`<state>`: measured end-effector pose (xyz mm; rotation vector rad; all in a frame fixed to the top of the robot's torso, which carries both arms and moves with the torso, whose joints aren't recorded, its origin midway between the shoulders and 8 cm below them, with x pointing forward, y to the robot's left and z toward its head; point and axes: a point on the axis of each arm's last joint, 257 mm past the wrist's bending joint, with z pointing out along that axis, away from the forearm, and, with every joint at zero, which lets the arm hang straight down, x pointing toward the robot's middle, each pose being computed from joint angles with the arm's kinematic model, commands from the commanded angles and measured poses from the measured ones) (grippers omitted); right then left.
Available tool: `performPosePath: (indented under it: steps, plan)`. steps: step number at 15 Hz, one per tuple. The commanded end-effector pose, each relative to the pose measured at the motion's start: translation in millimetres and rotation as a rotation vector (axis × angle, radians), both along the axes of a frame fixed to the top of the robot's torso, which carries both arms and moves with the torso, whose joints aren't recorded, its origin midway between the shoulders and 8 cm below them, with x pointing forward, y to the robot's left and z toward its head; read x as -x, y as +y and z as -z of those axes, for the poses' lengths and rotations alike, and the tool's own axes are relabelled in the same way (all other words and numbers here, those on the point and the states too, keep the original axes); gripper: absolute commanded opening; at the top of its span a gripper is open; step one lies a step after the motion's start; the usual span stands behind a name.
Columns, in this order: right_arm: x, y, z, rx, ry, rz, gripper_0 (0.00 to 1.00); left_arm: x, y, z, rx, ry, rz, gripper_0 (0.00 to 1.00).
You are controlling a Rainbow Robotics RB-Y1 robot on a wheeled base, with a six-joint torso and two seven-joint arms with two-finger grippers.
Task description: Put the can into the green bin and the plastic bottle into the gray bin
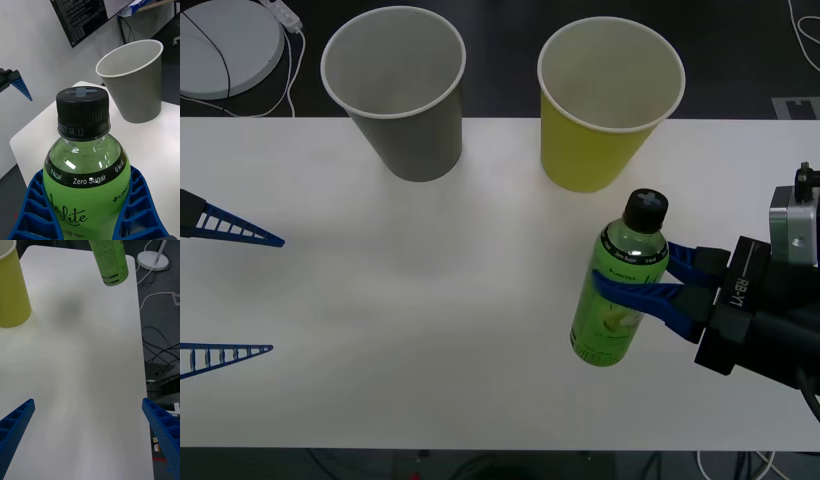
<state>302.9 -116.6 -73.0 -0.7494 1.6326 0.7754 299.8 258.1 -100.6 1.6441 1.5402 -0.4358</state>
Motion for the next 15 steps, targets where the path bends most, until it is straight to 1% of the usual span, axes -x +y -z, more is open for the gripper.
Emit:
performPosePath:
  steps: [1, 4, 5, 7, 10, 12, 13, 15]
  plan:
    - [-3.2, 3.1, -11.6, -0.006, 0.005, -0.016, 0.0, 0.0, 0.0, 0.0, 0.0, 0.0, 0.0, 1.0]
    - [-10.6, 2.1, -23.2, 0.041, -0.031, -0.024, 0.0, 0.0, 0.0, 0.0, 0.0, 0.0, 0.0, 1.0]
    - [-12.0, 2.3, -27.1, 0.056, -0.033, -0.028, 0.0, 0.0, 0.0, 0.0, 0.0, 0.0, 0.0, 1.0]
    - [-14.6, 1.3, -31.6, 0.08, -0.033, -0.025, 0.0, 0.0, 0.0, 0.0, 0.0, 0.0, 0.0, 1.0]
    - [-19.3, 4.8, -37.6, 0.097, -0.013, -0.014, 0.0, 0.0, 0.0, 0.0, 0.0, 0.0, 0.0, 1.0]
    - [-24.2, 6.8, -40.7, 0.116, -0.015, -0.005, 0.0, 0.0, 0.0, 0.0, 0.0, 0.0, 0.0, 1.0]
    - [-26.6, 7.3, -42.5, 0.125, -0.025, -0.003, 0.0, 0.0, 0.0, 0.0, 0.0, 0.0, 0.0, 1.0]
    - [-31.2, 7.1, -42.4, 0.139, -0.022, -0.008, 0.0, 0.0, 0.0, 0.0, 0.0, 0.0, 0.0, 1.0]
